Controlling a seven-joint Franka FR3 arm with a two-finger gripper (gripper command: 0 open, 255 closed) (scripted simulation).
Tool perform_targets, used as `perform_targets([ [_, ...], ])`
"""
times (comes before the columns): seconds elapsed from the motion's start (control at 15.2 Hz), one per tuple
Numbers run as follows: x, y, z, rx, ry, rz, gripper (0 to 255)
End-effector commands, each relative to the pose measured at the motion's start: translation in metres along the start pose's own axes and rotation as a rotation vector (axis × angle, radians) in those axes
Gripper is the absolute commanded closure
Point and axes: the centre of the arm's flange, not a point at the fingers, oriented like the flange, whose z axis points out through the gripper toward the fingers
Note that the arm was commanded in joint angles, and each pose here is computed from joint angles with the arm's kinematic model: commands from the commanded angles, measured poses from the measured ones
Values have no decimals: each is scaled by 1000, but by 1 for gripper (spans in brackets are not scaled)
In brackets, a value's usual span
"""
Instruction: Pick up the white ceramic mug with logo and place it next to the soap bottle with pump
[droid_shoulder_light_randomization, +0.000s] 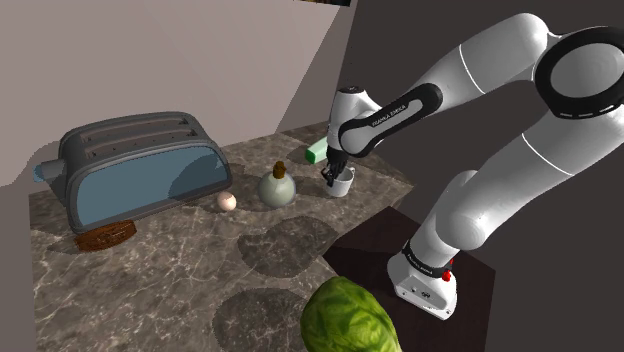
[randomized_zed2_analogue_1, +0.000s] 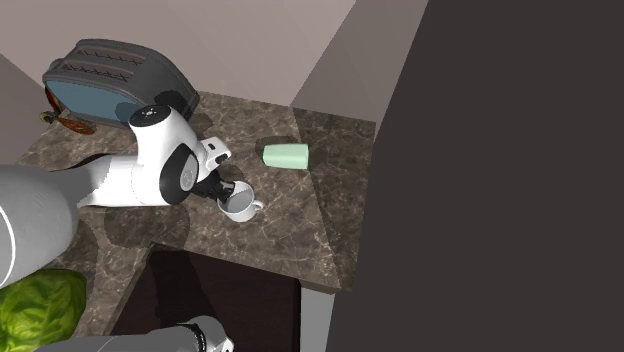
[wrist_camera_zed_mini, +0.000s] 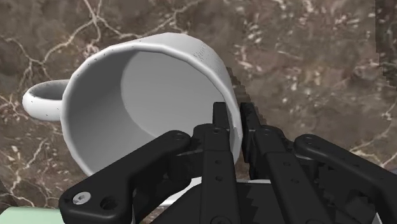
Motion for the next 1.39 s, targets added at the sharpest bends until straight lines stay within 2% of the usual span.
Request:
perform_targets([
  [0.0, 0, 0, 0, 0, 0, 0, 255],
  [0.13, 0, 0, 0, 0, 0, 0, 255],
  [0.2, 0, 0, 0, 0, 0, 0, 0],
  [0.53, 0, 0, 0, 0, 0, 0, 0],
  [0.79, 0, 0, -50, 0, 0, 0, 0],
  [1.32, 0, 0, -50, 0, 0, 0, 0],
])
